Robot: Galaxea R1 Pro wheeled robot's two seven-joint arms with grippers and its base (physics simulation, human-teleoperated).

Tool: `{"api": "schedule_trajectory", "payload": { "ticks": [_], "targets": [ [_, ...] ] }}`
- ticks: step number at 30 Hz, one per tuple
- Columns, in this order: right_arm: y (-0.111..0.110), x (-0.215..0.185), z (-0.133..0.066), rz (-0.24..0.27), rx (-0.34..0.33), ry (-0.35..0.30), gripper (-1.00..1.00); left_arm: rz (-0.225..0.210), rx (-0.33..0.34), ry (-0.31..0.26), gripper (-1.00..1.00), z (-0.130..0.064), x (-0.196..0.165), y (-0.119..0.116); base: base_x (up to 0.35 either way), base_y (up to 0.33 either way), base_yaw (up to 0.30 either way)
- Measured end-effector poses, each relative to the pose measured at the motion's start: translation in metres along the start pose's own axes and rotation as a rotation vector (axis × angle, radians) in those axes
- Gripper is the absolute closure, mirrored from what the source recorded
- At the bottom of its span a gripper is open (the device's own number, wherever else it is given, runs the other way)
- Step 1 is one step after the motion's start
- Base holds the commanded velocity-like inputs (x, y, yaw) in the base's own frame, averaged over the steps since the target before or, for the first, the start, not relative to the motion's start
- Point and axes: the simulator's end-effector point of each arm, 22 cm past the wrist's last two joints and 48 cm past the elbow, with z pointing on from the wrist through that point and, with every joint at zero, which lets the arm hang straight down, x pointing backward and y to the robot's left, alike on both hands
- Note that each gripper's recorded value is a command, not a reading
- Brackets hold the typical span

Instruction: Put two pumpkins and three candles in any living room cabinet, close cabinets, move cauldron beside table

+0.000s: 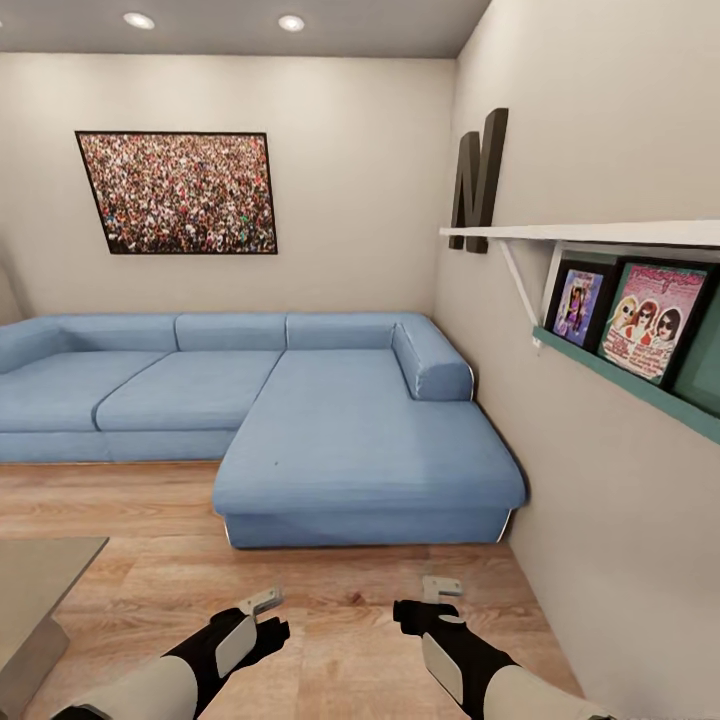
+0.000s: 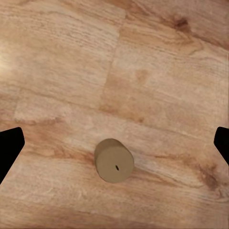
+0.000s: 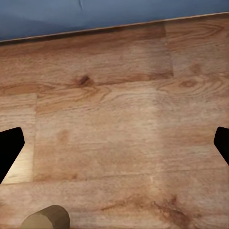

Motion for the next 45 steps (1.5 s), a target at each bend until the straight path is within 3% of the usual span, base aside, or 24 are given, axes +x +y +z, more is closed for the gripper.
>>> {"api": "schedule_trajectory", "payload": {
  "ticks": [23,33,35,37,39,41,45],
  "targets": [
    [-0.004,0.036,0.03,-0.001,-0.003,-0.001,-1.0,-0.006,0.008,-0.001,-1.0,0.04,0.024,0.008,0.0,0.0,0.0],
    [0.01,0.041,0.041,-0.001,-0.057,-0.008,-1.0,-0.004,0.008,-0.002,-1.0,0.057,0.035,0.013,0.0,0.0,0.0],
    [0.031,0.023,0.037,0.003,-0.105,-0.005,-1.0,-0.002,0.008,-0.002,-1.0,0.061,0.038,0.013,0.0,0.0,0.0],
    [0.07,-0.013,0.018,-0.024,-0.195,0.018,-1.0,-0.002,0.008,-0.002,-1.0,0.064,0.04,0.014,0.0,0.0,0.0],
    [0.093,-0.038,-0.001,-0.046,-0.252,0.027,-1.0,-0.001,0.008,-0.002,-1.0,0.068,0.042,0.015,0.0,0.0,0.0],
    [0.102,-0.054,-0.017,-0.048,-0.286,0.044,-1.0,-0.001,0.008,-0.002,-1.0,0.071,0.045,0.015,0.0,0.0,0.0],
    [0.091,-0.057,-0.032,-0.005,-0.31,0.137,-1.0,-0.001,0.008,-0.001,-1.0,0.078,0.05,0.017,0.0,0.0,0.0]
  ]
}}
